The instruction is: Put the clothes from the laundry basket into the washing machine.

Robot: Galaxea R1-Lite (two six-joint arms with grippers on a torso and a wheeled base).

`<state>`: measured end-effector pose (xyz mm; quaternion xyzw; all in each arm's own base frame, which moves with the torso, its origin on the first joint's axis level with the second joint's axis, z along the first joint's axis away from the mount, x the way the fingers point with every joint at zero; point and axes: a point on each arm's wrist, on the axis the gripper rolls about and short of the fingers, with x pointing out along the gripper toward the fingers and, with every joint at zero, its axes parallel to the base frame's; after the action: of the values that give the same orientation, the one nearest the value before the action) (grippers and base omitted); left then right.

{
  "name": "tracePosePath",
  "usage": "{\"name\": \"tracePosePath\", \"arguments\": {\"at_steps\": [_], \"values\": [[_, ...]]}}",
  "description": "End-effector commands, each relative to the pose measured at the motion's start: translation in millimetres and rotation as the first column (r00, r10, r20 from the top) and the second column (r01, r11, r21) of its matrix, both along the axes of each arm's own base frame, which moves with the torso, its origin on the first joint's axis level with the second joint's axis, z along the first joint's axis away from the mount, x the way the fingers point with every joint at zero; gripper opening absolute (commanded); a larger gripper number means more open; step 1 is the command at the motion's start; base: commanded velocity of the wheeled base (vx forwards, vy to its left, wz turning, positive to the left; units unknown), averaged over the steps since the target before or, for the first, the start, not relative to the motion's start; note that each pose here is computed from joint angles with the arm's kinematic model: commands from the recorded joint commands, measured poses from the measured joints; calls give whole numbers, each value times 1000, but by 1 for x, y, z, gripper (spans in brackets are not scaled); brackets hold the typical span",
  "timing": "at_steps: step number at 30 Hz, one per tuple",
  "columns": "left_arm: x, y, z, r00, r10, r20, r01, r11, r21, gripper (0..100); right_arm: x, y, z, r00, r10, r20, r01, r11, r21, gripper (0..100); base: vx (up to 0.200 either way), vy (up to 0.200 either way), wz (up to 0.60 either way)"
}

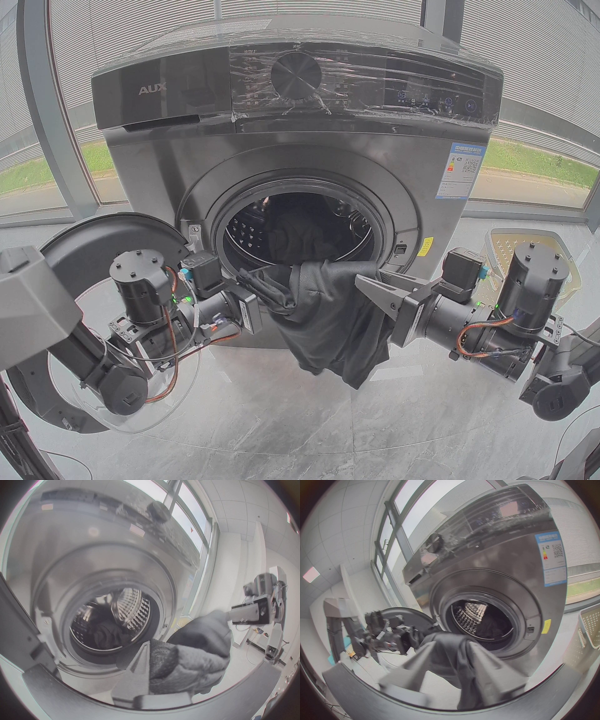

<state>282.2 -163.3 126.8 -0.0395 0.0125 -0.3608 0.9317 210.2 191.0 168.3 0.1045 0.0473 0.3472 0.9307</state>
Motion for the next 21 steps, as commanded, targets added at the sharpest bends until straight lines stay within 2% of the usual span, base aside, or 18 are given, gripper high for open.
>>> {"name": "tracePosePath", "arguments": {"at_steps": [1, 3, 9, 12, 18, 21], "values": [[-19, 10, 30, 997, 36, 75, -33, 999, -39, 0, 20, -10, -19, 995, -89, -39, 86, 994, -69, 100, 0, 0, 0], [-22, 8, 30, 996, 41, 76, -38, 999, -38, 0, 22, -15, -25, 993, -107, -42, 102, 989, -105, 100, 0, 0, 0], [-29, 5, 31, 997, 26, 77, -23, 999, -40, 0, 20, -18, -29, 992, -113, -48, 106, 986, -126, 100, 0, 0, 0], [-29, 5, 31, 997, 24, 77, -21, 999, -40, 0, 17, -20, -34, 992, -111, -55, 101, 983, -153, 100, 0, 0, 0], [-27, 3, 35, 996, 26, 90, -22, 999, -50, 0, 14, -18, -38, 994, -91, -64, 79, 983, -163, 100, 0, 0, 0], [-25, 1, 40, 993, 52, 106, -45, 997, -65, 0, 12, -15, -42, 994, -75, -77, 61, 983, -174, 100, 0, 0, 0]]}}
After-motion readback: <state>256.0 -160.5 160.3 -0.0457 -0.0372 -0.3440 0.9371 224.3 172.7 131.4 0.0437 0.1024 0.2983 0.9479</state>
